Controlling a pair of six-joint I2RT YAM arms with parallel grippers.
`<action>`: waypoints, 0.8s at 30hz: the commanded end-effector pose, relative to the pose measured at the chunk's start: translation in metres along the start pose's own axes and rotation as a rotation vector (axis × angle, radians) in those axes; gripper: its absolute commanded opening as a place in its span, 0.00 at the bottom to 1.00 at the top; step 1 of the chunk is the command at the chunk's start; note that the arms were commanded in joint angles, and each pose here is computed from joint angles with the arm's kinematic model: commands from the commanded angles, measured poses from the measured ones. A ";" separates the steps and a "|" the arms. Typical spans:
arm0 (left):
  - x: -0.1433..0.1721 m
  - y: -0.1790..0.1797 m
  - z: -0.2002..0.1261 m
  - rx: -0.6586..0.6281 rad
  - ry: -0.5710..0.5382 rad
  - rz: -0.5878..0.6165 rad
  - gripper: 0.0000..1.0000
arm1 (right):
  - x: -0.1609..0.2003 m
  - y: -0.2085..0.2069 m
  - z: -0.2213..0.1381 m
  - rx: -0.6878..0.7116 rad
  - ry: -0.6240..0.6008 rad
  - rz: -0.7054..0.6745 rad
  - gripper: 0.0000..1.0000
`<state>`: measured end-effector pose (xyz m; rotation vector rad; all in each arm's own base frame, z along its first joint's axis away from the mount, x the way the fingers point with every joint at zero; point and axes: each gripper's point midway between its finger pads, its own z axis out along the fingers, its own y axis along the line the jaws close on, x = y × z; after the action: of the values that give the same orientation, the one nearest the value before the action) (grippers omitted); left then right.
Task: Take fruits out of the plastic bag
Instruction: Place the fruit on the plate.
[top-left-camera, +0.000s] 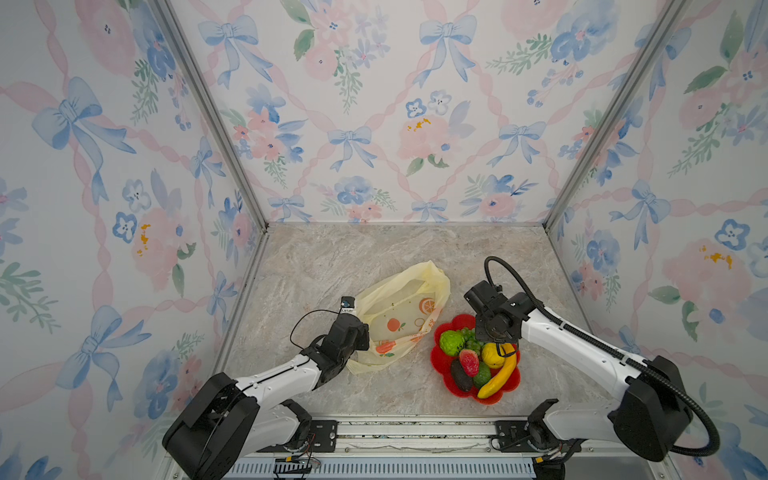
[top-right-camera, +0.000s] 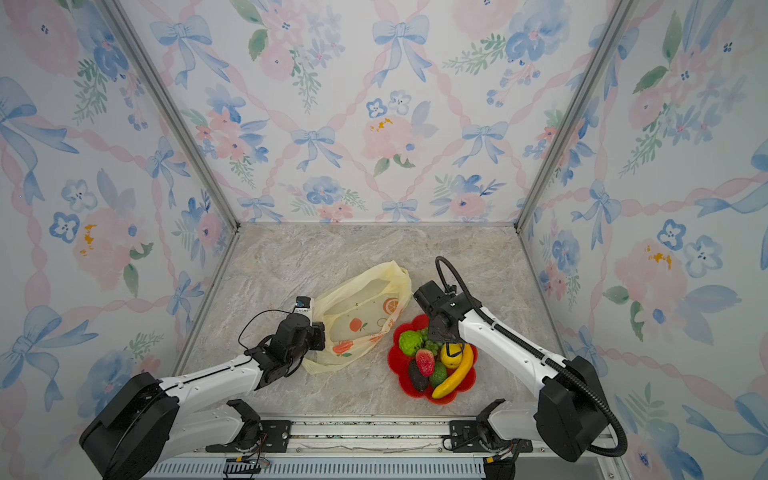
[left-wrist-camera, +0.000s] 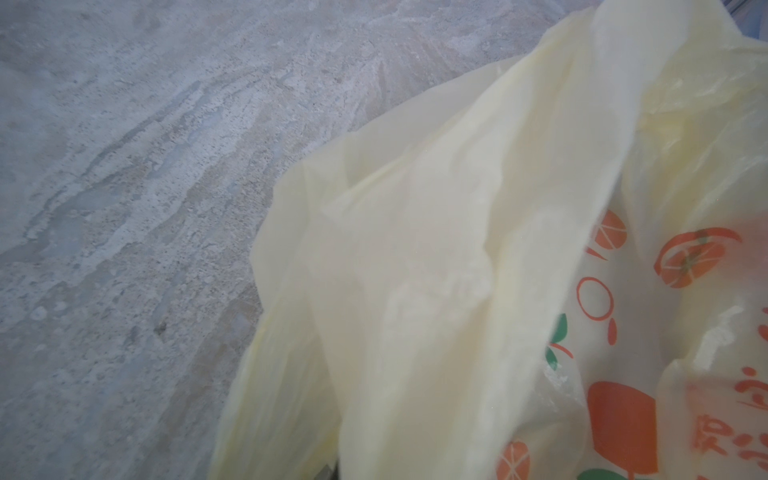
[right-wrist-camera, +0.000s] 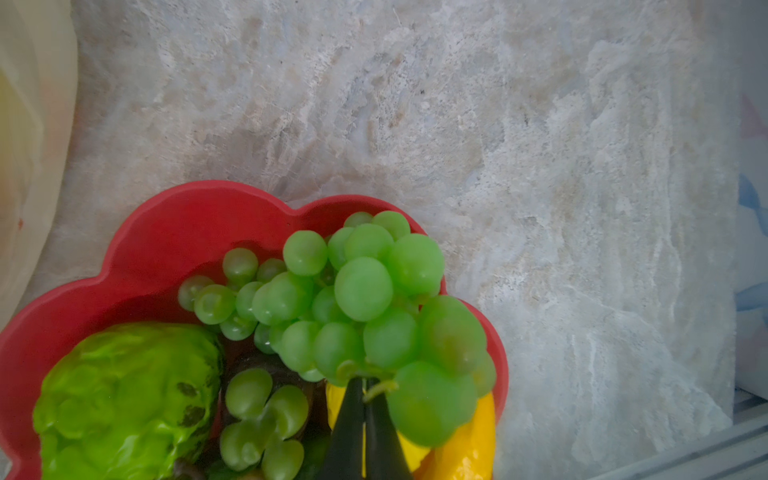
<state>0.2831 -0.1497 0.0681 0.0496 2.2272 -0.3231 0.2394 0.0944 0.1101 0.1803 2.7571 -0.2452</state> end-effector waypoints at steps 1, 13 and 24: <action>-0.004 -0.001 0.002 -0.009 0.002 0.018 0.03 | -0.005 -0.006 -0.013 0.021 -0.026 0.002 0.16; -0.019 -0.001 -0.011 -0.031 -0.080 0.073 0.00 | -0.039 -0.016 -0.076 0.101 -0.275 -0.022 0.77; -0.045 -0.003 -0.047 -0.092 -0.348 0.253 0.00 | -0.061 0.079 -0.088 -0.143 -0.373 -0.135 0.78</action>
<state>0.2748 -0.1478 0.1229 0.1885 1.9478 -0.1501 0.2659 0.1574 0.1991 -0.0325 2.4304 -0.1702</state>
